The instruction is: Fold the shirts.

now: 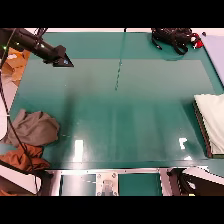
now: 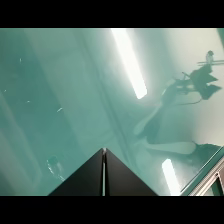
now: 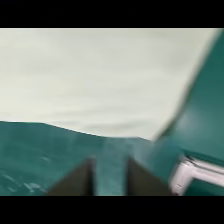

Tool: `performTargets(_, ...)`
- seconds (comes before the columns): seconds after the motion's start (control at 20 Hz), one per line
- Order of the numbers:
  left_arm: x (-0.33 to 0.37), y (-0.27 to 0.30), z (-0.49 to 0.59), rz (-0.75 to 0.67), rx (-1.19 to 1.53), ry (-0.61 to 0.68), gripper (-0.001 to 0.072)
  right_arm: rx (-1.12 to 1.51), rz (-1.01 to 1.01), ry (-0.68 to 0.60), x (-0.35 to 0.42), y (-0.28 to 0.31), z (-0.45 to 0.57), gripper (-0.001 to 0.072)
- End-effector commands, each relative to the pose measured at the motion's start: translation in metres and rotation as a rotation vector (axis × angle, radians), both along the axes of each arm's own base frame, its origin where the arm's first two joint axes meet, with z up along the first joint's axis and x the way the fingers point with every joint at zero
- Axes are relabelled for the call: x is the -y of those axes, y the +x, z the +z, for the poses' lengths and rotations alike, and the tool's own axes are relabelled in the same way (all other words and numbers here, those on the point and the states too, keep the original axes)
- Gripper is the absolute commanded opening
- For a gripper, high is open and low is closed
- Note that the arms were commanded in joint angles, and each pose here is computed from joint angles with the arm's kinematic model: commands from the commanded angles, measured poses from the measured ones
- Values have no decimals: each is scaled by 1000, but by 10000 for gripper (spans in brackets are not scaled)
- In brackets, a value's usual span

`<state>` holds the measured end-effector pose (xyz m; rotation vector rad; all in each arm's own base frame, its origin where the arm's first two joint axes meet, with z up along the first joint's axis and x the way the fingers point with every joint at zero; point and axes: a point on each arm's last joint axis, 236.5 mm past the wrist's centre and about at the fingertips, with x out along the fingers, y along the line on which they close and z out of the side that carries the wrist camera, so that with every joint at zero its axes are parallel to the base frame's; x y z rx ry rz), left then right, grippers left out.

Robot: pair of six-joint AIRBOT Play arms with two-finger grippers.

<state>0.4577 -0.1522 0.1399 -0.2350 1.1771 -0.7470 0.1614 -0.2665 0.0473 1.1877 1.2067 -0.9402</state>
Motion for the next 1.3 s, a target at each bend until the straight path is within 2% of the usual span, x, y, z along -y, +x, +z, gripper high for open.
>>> performTargets(0.0, 1, -4, 15, 13, 18, -13, 27, 272, 194, -65, -19, 97, 36, 47)
performTargets(0.05, 0, -8, 21, 18, 30, -5, 27, 322, 270, -91, -34, 126, 45, 13)
performTargets(0.25, -5, -44, 31, 54, 12, 19, 27, 371, 636, -84, -138, 195, 36, 10)
performTargets(0.35, -18, -75, 8, 105, -33, 90, 27, 370, 813, -56, -200, 202, 14, 10)
performTargets(0.5, -39, -133, -43, 204, -105, 172, 27, 353, 973, -17, -272, 181, -32, 10)
performTargets(0.75, -50, -192, -95, 288, -170, 203, 28, 339, 1077, -7, -318, 151, -78, 11)
performTargets(1.25, -53, -181, -95, 317, -124, 198, 28, 311, 1115, 27, -329, 141, -81, 11)
